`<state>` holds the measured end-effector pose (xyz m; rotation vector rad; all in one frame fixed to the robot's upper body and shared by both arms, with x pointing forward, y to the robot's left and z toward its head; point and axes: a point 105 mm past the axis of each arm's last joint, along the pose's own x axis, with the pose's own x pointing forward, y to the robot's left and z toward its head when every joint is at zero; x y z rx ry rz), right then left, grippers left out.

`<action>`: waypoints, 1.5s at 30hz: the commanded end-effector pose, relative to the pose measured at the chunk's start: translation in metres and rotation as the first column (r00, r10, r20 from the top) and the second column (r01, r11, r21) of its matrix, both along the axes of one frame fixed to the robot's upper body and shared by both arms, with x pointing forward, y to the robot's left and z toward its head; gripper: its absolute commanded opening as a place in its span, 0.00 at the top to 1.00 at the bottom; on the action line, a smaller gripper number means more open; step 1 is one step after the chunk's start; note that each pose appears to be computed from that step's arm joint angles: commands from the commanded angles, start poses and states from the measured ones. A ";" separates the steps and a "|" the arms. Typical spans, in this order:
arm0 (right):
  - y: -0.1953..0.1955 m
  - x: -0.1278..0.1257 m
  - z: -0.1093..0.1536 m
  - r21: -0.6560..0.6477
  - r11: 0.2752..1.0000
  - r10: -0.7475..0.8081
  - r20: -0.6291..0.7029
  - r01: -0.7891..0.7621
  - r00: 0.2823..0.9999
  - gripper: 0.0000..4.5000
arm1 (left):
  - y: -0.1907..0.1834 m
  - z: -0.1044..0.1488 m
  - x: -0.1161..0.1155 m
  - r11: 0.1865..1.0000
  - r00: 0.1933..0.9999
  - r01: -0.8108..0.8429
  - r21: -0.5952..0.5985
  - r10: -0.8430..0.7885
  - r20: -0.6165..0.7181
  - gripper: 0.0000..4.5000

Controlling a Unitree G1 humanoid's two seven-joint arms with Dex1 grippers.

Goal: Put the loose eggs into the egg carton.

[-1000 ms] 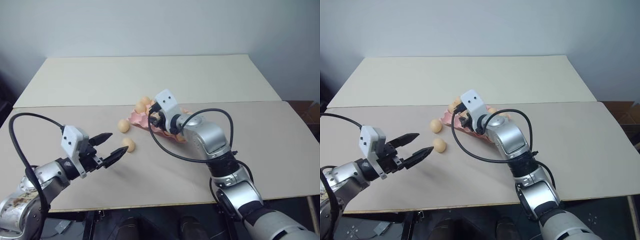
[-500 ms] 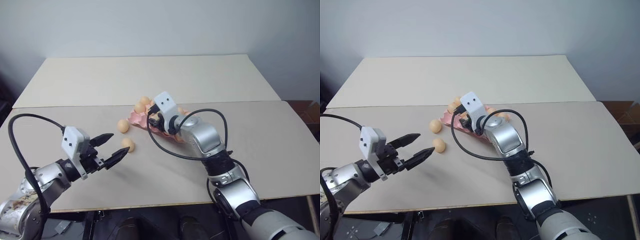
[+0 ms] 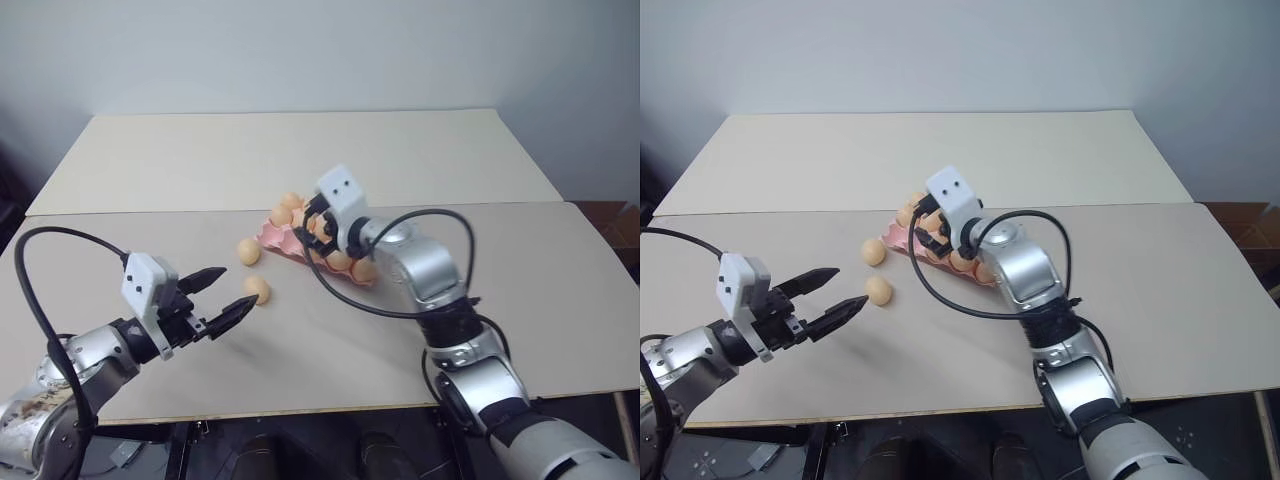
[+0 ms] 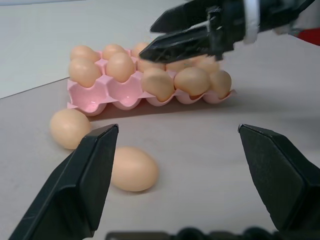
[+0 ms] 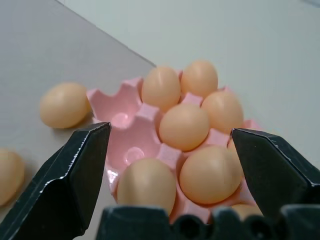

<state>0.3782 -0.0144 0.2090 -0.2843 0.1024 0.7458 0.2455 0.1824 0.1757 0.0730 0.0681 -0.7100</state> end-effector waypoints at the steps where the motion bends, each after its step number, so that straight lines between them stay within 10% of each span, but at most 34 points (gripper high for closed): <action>1: -0.019 -0.025 0.019 0.014 0.991 0.135 0.081 -0.137 0.988 0.01 | 0.006 0.010 -0.001 0.999 0.999 -0.030 0.018 0.029 0.032 0.07; 8: -0.090 -0.070 0.012 -0.143 0.930 0.356 0.121 -0.338 0.927 0.01 | 0.017 0.006 0.002 0.994 0.995 -0.094 0.060 0.095 -0.016 0.07; 23: -0.230 -0.102 0.050 -0.089 0.975 0.209 0.042 -0.204 0.977 0.01 | 0.013 -0.008 0.021 0.953 0.939 -0.262 0.153 0.289 -0.189 0.07; 45: -0.230 -0.111 0.061 -0.085 0.961 0.269 0.089 -0.262 0.959 0.01 | -0.030 0.030 0.031 0.946 0.932 -0.312 0.091 0.323 -0.163 0.07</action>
